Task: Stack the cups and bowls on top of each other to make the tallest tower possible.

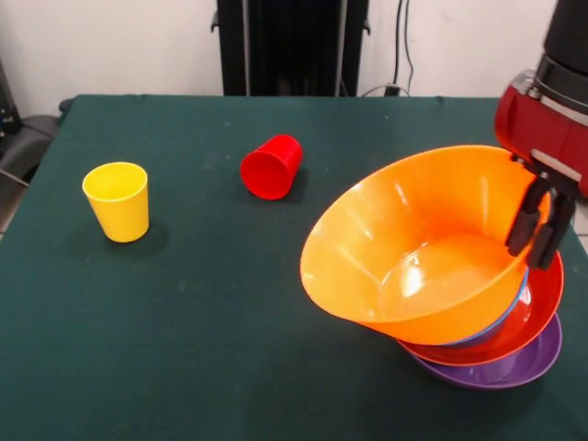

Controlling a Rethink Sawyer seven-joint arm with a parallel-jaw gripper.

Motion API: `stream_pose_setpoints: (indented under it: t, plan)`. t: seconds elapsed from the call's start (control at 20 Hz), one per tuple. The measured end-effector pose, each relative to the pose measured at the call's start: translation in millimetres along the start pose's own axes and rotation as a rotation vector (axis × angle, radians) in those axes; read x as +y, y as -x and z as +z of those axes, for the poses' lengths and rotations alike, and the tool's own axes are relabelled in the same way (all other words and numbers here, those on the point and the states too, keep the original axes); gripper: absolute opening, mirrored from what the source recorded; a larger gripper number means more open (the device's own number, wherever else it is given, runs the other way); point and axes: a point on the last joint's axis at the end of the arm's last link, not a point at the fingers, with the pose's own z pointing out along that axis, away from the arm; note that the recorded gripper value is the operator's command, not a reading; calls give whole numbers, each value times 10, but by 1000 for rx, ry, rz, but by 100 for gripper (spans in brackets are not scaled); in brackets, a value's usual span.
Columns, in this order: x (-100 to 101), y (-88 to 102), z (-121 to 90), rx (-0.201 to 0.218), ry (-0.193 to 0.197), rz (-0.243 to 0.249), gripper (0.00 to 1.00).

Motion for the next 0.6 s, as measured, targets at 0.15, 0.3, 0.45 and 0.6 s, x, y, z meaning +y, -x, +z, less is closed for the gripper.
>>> stream_pose_setpoints:
  t: [0.15,0.3,0.45,0.6]
  plan:
    - [70,-101,13,-5,6,26,0]
    - [192,-258,3,-17,20,64,0]
    - [258,-326,-36,-31,29,75,0]
    - [316,-348,-119,-38,44,73,100]
